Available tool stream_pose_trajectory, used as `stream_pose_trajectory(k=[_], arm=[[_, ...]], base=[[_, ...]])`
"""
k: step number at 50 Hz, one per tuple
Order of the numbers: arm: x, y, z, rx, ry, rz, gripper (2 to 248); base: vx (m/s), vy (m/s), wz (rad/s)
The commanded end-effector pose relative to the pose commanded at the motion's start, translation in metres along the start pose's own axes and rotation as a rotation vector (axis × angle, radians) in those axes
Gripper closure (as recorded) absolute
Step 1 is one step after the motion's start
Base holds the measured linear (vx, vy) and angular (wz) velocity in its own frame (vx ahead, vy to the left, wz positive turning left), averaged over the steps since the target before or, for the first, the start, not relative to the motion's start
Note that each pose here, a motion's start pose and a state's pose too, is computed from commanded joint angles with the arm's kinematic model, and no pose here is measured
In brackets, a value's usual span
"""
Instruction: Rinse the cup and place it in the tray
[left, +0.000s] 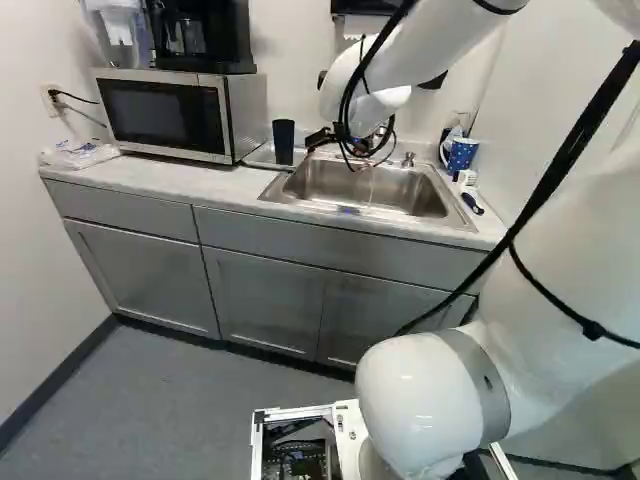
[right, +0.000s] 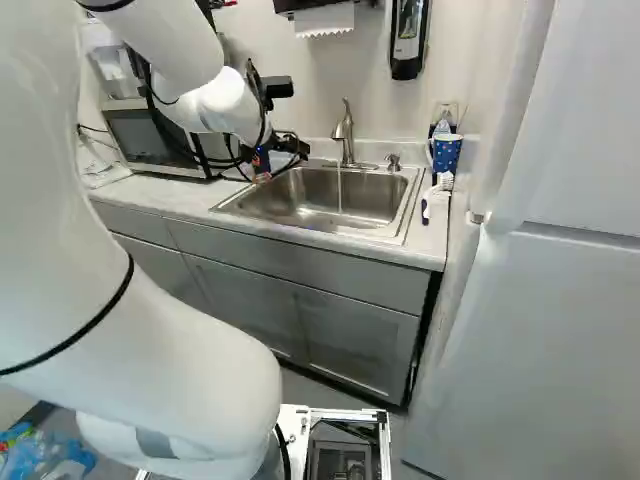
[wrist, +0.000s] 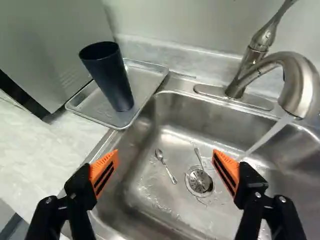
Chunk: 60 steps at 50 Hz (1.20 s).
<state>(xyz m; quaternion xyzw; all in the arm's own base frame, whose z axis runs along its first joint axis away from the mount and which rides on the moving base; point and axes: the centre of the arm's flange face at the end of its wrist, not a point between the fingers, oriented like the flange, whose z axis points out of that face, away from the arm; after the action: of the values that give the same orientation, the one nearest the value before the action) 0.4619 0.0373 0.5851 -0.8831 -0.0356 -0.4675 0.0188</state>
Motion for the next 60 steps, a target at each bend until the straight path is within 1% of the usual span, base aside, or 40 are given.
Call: stream_pose_trajectory(k=[17,27,45,60], arm=[[0.014,-0.025,0.015,0.043,0.030,-0.028,3],[0.024,-0.038,0.026,0.065,0.061,-0.041,3],[0.039,-0.052,0.067,0.082,0.098,-0.050,3],[0.043,-0.069,0.097,0.105,0.137,-0.061,3]], base=[[0.000,0.000,0.000],[0.000,0.000,0.000],[0.000,0.000,0.000],[0.000,0.000,0.000]])
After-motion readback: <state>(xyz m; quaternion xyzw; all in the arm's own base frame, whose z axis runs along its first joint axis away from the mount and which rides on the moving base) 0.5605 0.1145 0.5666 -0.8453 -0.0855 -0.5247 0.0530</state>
